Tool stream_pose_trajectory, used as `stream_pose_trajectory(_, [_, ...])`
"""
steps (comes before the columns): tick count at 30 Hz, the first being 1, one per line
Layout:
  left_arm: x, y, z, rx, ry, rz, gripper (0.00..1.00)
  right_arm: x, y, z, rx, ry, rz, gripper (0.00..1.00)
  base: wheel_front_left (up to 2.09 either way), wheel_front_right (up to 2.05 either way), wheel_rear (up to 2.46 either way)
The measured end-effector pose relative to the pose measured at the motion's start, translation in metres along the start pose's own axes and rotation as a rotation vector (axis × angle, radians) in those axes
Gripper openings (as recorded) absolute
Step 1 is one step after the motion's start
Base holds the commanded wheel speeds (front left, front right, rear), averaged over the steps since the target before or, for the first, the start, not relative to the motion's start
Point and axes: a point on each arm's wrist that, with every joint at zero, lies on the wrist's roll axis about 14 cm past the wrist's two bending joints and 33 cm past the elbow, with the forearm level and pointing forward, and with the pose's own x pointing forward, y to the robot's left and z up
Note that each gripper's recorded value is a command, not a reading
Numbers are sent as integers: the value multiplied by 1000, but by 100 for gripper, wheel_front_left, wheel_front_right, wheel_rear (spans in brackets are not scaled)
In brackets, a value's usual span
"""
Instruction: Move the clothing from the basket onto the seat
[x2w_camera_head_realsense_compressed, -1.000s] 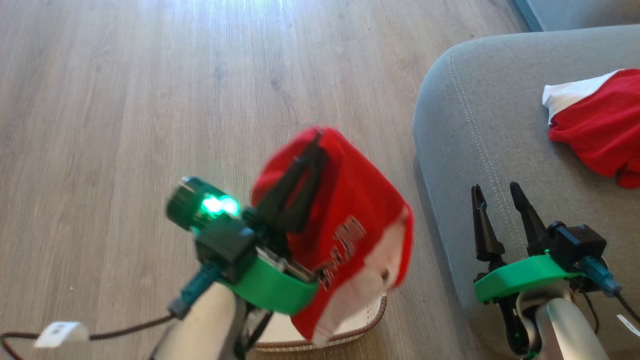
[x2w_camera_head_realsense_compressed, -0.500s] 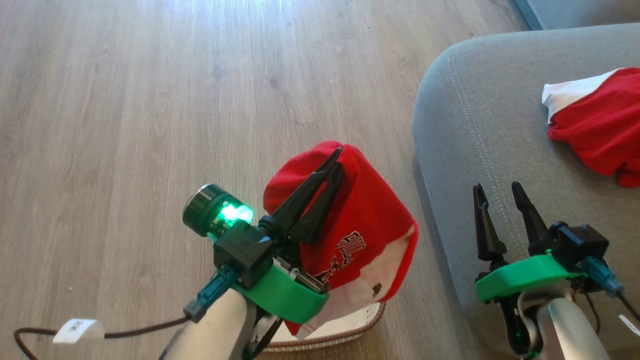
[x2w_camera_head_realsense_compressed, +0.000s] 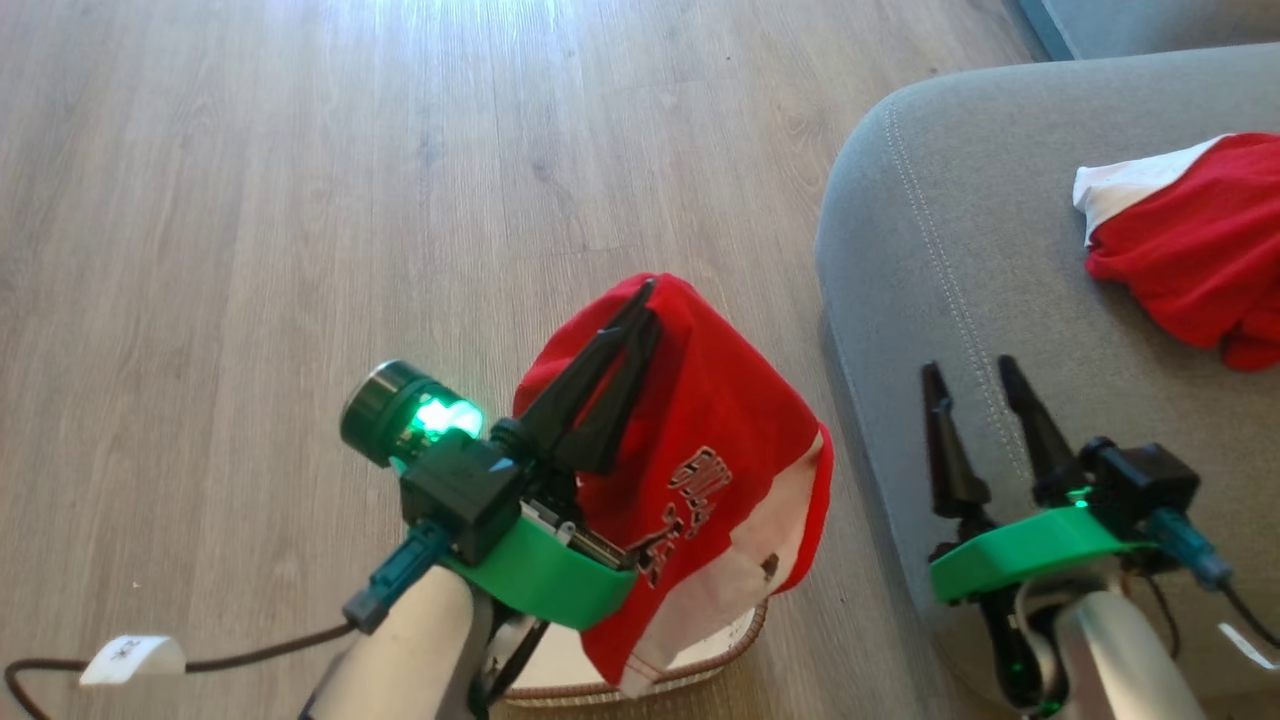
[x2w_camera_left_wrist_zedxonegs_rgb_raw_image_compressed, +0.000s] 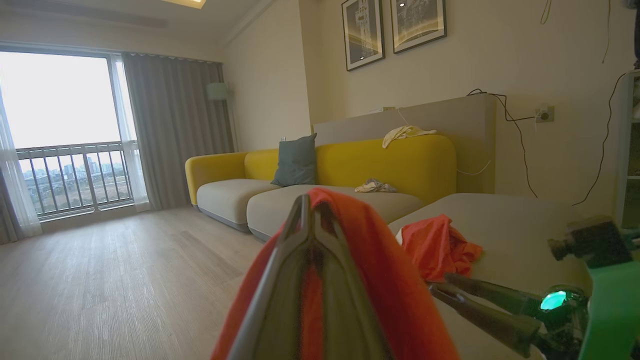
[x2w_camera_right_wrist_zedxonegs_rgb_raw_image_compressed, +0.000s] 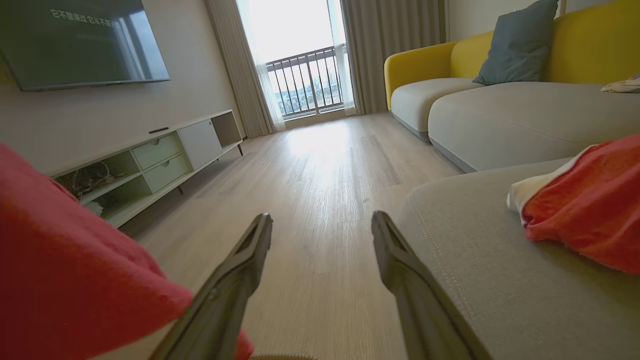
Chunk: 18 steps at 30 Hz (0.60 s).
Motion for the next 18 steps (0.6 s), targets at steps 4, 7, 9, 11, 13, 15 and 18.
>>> stream_pose_trajectory(4, [1, 3, -1, 2, 1, 8, 0, 1, 21, 2, -15, 1, 90, 100, 0, 0, 0])
stream_pose_trajectory(7, [1, 3, -3, 0, 6, 6, 0, -1, 35, 3, -51, 13, 179, 100, 0, 0, 0])
stream_pose_trajectory(9, [1, 2, -3, -1, 7, 5, 0, -2, 46, 7, -76, 12, 248, 100, 0, 0, 0])
stream_pose_trajectory(11, [1, 2, -4, -1, 9, 4, 0, -4, 59, 11, -107, 8, 323, 100, 0, 0, 0])
stream_pose_trajectory(13, [0, 2, -5, -1, 15, 4, 0, -7, 72, 18, -126, -1, 399, 100, 0, 0, 0])
stream_pose_trajectory(15, [-1, 2, -8, 3, 23, 3, 0, -12, 82, 21, -163, 0, 473, 100, 0, 0, 0])
stream_pose_trajectory(18, [-1, -3, -10, 5, 32, -19, 0, -21, 92, 21, -221, 13, 561, 100, 0, 0, 0])
